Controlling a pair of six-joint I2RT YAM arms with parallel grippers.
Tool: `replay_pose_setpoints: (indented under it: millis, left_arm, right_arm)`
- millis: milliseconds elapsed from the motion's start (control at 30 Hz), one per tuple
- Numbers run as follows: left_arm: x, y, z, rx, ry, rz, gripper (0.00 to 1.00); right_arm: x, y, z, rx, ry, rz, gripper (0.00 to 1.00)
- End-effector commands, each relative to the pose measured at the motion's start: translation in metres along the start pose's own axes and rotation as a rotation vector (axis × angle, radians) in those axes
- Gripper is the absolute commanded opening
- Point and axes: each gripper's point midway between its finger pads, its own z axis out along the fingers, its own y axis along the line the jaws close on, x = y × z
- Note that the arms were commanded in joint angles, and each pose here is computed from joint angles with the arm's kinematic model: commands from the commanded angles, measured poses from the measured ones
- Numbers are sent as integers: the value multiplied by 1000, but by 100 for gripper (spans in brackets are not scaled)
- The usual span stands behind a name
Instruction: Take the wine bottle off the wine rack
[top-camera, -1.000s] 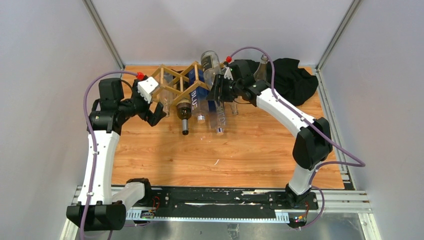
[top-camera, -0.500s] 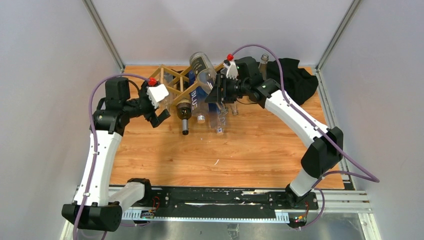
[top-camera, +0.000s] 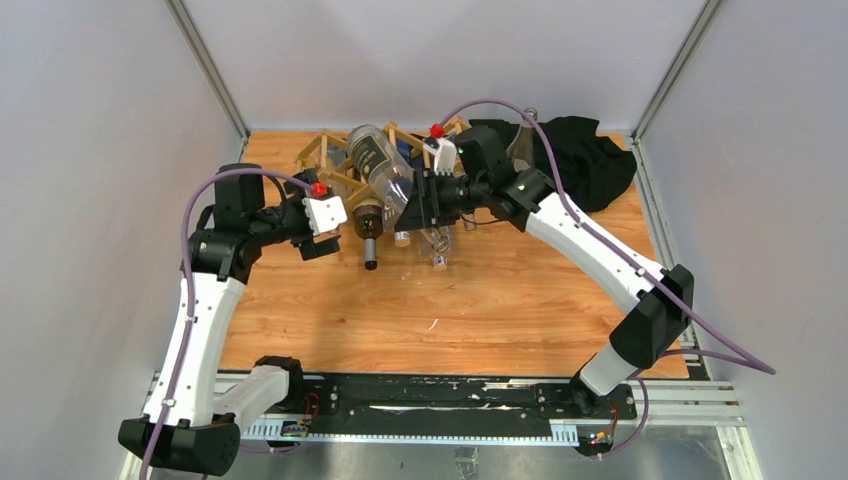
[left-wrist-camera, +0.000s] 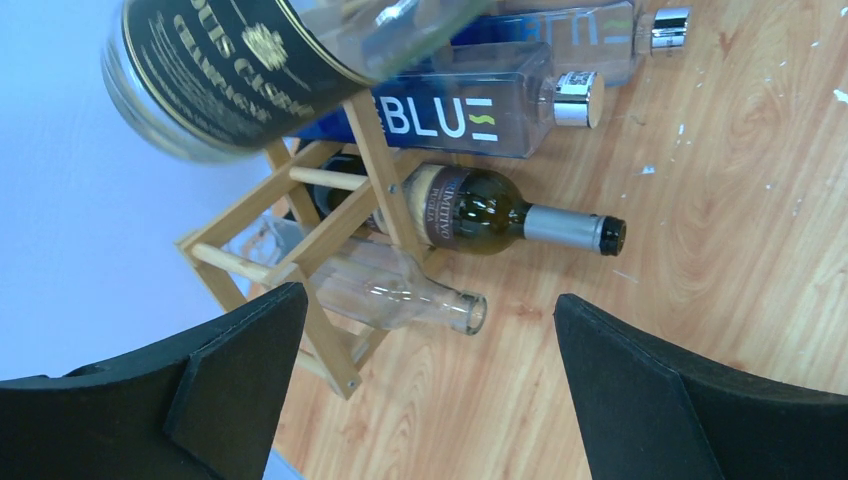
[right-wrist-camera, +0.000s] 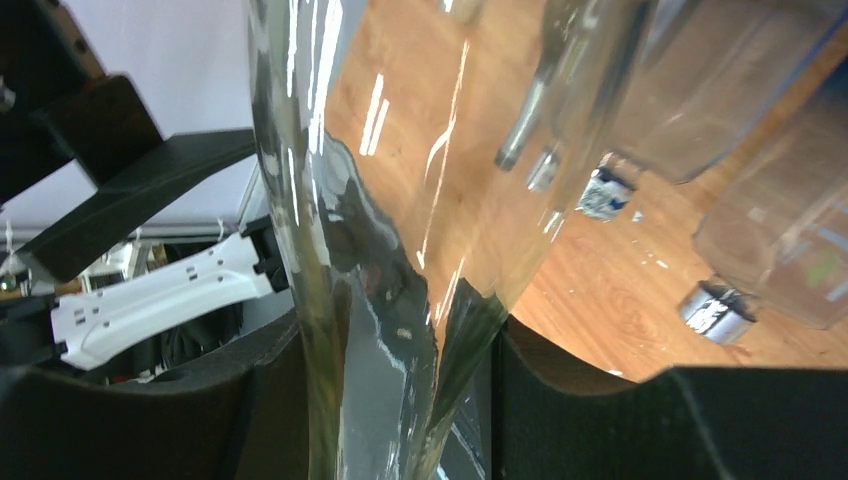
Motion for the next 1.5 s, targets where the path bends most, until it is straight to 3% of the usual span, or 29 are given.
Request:
replay_pose_setpoints:
  millis: [0, 233, 800, 1133, 1200, 1267, 1333, 1400, 1467]
  left_arm:
    - [-12, 6, -3, -44, -53, 125, 100]
    - [-25, 16, -11, -156, -112, 244, 100]
    - [-10, -8, 2, -115, -81, 691, 100]
    - [-6, -13, 5, -103, -61, 781, 100]
    - [-4, -15, 5, -104, -57, 797, 94]
    - [-6, -16, 4, -106, -64, 803, 80]
    - [-10, -17, 2, -112, -78, 809, 61]
    - [-14, -17, 0, -120, -94, 810, 32]
    - [-22, -12, -4, -165, -117, 787, 11]
  right_arm:
    - [-18, 78, -28, -200, -111, -246, 0]
    - [-2, 103, -31, -243, -58, -307, 0]
    - [48, 138, -25, -362, 141, -419, 0]
    - [61, 150, -26, -385, 199, -478, 0]
    - [62, 148, -27, -374, 205, -483, 0]
    - [60, 144, -27, -345, 197, -492, 1]
    - [56, 139, -26, -306, 180, -500, 24]
    - [50, 132, -26, -258, 150, -512, 52]
    - [43, 127, -28, -214, 120, -524, 66]
